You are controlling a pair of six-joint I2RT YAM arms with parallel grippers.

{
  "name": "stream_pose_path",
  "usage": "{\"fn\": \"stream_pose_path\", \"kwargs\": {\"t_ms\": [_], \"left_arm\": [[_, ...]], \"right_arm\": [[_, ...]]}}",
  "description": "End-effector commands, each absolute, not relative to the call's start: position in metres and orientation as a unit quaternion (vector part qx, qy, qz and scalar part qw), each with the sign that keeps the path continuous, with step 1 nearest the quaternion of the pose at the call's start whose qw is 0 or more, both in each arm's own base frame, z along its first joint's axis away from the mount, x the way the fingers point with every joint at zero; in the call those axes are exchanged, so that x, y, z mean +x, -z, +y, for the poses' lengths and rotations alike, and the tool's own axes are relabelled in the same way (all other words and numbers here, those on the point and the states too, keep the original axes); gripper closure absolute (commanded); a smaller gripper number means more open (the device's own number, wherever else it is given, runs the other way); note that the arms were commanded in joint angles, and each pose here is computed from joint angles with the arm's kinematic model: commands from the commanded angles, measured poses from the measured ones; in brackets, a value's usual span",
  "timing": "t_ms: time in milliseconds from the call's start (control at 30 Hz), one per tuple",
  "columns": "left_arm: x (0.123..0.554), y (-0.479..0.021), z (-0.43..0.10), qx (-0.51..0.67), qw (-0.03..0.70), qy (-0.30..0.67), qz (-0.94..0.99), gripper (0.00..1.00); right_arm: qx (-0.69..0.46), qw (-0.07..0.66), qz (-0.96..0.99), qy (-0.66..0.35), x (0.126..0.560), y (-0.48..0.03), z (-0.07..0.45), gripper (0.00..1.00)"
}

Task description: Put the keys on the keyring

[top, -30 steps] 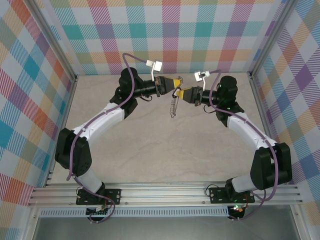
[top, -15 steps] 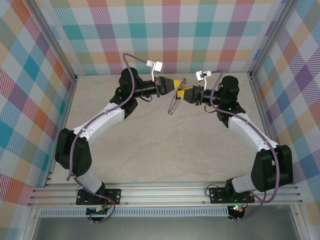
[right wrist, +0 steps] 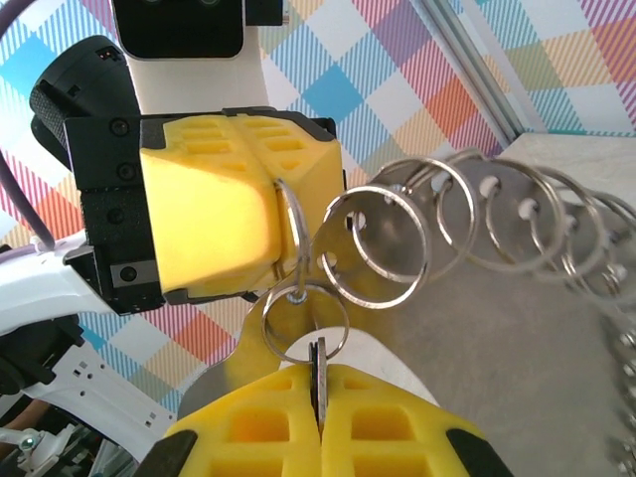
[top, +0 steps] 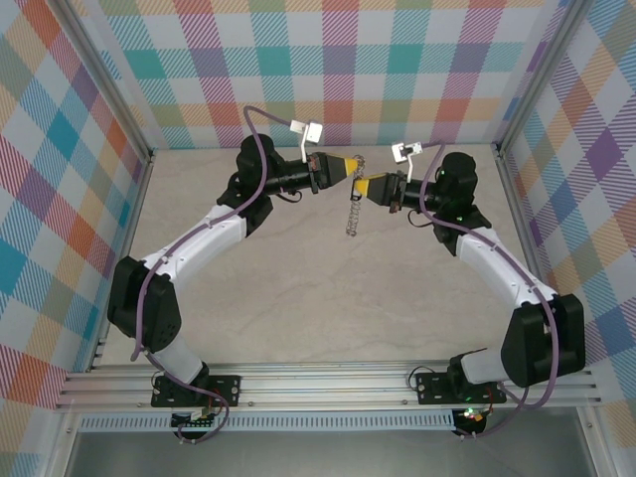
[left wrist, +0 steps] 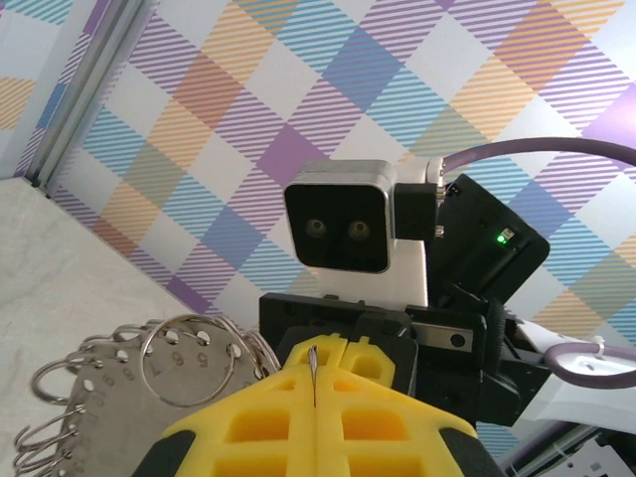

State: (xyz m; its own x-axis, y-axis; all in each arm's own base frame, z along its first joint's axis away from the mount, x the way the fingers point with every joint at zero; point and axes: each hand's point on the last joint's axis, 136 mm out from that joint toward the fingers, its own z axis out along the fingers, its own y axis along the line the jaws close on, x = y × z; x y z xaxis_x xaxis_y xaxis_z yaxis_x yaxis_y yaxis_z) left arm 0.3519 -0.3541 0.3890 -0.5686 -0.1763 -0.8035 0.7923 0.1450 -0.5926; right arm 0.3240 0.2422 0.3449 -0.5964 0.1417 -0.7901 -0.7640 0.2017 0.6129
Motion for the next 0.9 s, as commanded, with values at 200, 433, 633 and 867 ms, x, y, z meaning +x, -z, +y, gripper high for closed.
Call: {"fn": "stream_pose_path", "kwargs": {"t_ms": [200,433,633,867], "left_arm": [[0.337,-0.405,-0.344,0.274,0.448,0.571,0.631,1.0],[0.333,-0.398,-0.345,0.29,0.441,0.564,0.635,1.0],[0.328,-0.396,-0.346,0.301,0.432,0.568,0.633,1.0],[0.323,-0.395,-0.347,0.312,0.424,0.569,0.632,1.0]], "right_arm": [[-0.22,0.378,0.708,-0.555,0.321,-0.33,0.23,1.0],[-0.233,0.372,0.721,-0.536,0.323,-0.334,0.23,1.0],[-0.234,0.382,0.743,-0.498,0.328,-0.334,0.223,1.0],[-0.237,0.393,0.757,-0.465,0.336,-0.337,0.218,1.0]]}}
